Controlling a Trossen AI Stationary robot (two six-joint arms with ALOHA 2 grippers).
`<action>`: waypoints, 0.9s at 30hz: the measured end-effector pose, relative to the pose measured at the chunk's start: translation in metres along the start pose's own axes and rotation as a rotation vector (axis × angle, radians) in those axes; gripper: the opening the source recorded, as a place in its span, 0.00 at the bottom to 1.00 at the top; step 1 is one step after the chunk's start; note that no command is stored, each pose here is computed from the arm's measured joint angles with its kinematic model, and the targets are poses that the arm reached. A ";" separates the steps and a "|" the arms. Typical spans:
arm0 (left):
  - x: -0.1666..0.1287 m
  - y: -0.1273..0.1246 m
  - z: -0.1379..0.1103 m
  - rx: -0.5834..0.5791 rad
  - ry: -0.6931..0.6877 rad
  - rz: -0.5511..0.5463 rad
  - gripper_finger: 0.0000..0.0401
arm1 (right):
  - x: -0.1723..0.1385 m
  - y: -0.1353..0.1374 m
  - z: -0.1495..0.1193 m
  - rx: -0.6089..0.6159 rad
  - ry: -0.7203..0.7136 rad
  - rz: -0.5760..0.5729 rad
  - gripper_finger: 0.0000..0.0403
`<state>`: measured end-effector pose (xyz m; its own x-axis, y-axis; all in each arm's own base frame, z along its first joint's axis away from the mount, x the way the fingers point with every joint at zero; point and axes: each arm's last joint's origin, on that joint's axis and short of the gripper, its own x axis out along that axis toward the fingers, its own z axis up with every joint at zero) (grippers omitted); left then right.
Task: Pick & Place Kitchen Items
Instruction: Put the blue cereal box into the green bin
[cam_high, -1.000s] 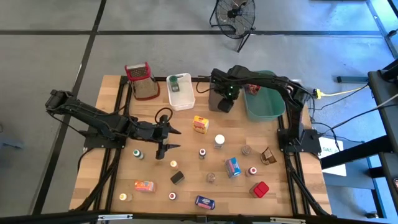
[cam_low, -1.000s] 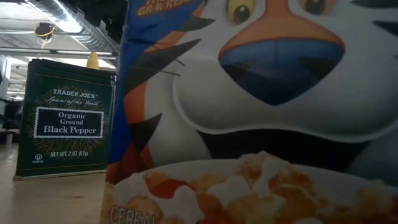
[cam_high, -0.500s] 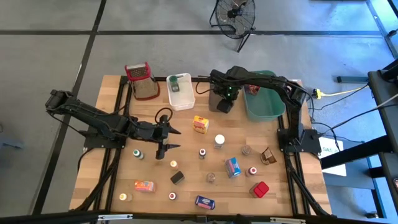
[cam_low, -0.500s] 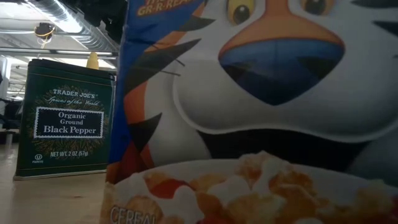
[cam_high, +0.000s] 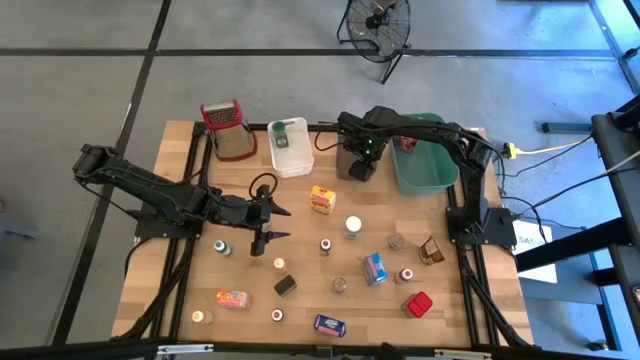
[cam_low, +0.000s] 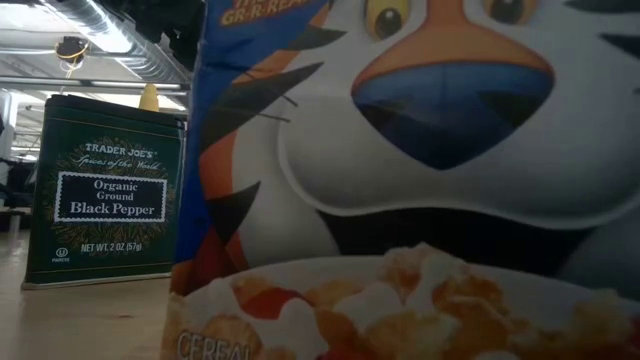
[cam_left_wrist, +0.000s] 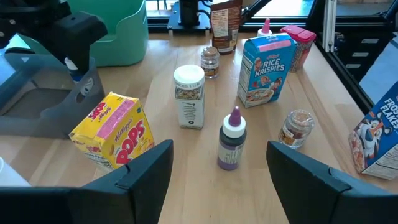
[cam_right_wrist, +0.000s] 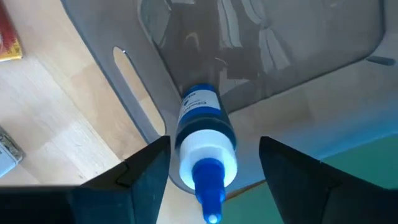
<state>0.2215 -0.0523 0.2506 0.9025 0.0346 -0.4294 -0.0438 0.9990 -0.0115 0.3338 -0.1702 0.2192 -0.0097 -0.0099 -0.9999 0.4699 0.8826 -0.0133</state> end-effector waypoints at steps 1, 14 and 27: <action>0.000 0.000 0.000 0.000 0.000 0.000 0.63 | -0.003 0.000 0.001 0.003 -0.006 -0.001 0.63; 0.000 0.000 0.000 0.002 0.004 -0.003 0.63 | -0.078 0.009 0.005 0.021 -0.085 0.003 0.63; 0.000 0.000 -0.007 0.026 0.074 -0.031 0.63 | -0.122 0.065 -0.007 -0.142 -0.157 0.080 0.63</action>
<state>0.2183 -0.0527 0.2444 0.8691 0.0023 -0.4946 -0.0045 1.0000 -0.0033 0.3595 -0.1083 0.3405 0.1652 -0.0002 -0.9863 0.3346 0.9407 0.0558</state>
